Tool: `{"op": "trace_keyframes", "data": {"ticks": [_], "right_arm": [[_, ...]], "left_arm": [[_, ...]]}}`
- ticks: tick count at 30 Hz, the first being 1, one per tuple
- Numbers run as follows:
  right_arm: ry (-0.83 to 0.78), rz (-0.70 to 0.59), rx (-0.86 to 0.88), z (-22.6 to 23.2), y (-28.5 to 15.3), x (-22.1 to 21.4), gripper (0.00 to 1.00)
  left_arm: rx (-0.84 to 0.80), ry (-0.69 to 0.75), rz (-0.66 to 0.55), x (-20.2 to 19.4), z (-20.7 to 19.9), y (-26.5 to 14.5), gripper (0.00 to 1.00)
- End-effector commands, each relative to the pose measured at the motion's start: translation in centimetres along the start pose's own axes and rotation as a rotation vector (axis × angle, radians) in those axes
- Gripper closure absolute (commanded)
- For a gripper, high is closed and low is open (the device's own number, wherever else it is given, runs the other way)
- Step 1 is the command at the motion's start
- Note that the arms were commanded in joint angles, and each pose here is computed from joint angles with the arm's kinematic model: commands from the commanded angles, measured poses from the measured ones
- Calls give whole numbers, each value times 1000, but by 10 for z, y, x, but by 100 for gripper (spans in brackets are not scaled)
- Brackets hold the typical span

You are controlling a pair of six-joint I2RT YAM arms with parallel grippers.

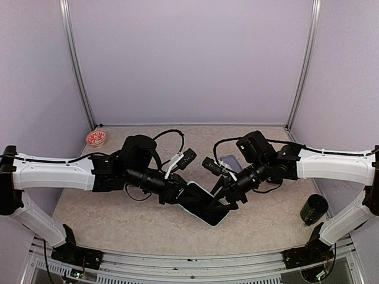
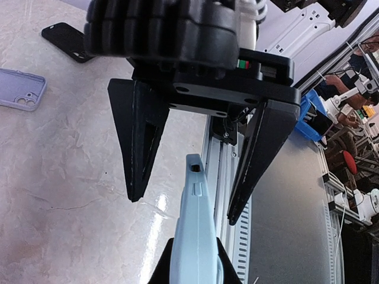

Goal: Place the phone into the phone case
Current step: Pass from the left arm to the right

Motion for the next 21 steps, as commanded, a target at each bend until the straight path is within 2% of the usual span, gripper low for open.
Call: {"op": "trace_keyframes", "data": {"ticks": [1, 9, 13, 14, 15, 18, 21], "right_arm": [[-30, 8, 67, 9, 3, 2, 39], [-46, 17, 117, 15, 0, -2, 70], [-44, 26, 141, 16, -1, -5, 96], [-46, 25, 149, 17, -1, -5, 100], [-47, 24, 156, 18, -1, -6, 100], [-57, 6, 162, 20, -4, -6, 100], [-68, -39, 123, 22, -10, -5, 100]], "left_arm": [[-51, 83, -78, 28, -8, 0, 100], [-63, 95, -60, 28, -8, 2, 100], [-55, 101, -55, 29, -7, 2, 100], [-52, 102, -55, 30, -7, 2, 100], [-47, 104, -56, 31, -7, 2, 100], [-16, 95, -73, 34, -3, 1, 90], [47, 67, -125, 39, 5, -10, 54]]}}
Point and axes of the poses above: each gripper's point midway between its finger pads, its own y axis out along the fingers, its own z axis along the line the jaws close on, x = y × z, the point moved 9 cm from there along -y, back along the fingers, and after that the axes turned 15 degrees about y, right-handed, at the moved point
